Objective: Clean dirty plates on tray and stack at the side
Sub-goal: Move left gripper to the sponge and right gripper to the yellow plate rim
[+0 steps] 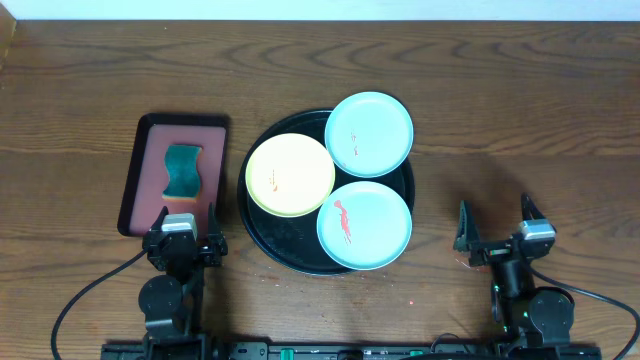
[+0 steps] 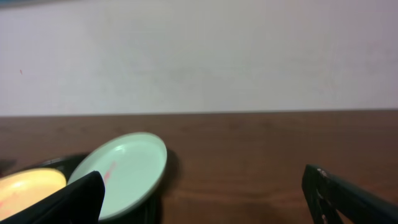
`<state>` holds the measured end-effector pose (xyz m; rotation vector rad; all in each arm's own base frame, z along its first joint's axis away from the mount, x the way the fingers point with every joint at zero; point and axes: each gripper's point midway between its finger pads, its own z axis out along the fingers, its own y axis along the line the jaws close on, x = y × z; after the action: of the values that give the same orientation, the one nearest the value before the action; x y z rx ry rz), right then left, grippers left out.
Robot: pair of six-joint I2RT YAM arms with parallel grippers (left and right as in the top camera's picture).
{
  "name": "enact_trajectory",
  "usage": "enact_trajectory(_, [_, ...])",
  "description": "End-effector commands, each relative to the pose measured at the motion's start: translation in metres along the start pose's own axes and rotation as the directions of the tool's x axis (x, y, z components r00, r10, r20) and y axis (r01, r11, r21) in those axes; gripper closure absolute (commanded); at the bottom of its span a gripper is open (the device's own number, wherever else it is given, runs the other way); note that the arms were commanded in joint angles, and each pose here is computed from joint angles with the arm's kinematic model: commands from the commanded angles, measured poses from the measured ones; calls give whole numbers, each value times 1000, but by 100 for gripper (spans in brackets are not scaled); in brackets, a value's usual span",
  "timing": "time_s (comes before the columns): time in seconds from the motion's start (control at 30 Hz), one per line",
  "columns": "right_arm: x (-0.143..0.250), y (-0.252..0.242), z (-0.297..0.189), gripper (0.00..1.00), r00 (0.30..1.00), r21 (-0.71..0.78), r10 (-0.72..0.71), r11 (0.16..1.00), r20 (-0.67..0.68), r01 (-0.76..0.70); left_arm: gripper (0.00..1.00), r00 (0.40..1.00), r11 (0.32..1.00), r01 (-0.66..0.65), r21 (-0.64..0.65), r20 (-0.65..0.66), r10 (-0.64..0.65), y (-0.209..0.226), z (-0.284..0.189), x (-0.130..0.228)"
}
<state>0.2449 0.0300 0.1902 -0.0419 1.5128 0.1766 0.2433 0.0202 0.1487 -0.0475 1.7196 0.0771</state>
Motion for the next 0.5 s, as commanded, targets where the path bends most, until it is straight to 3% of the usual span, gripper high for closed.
enact_trajectory(0.0, [-9,1,-1,1,1000,-4,-13,1000,20,14,23,998,1000,19,6,54,-20,-1,-7,-32])
enact_trajectory(0.23, [-42,4,-1,1,998,-7,-15,1000,53,15,23,998,999,47,7,30,-47,0,-6,-71])
enact_trajectory(0.47, [-78,16,12,1,1000,-53,-12,999,-25,11,23,991,999,54,3,-122,-53,1,7,-108])
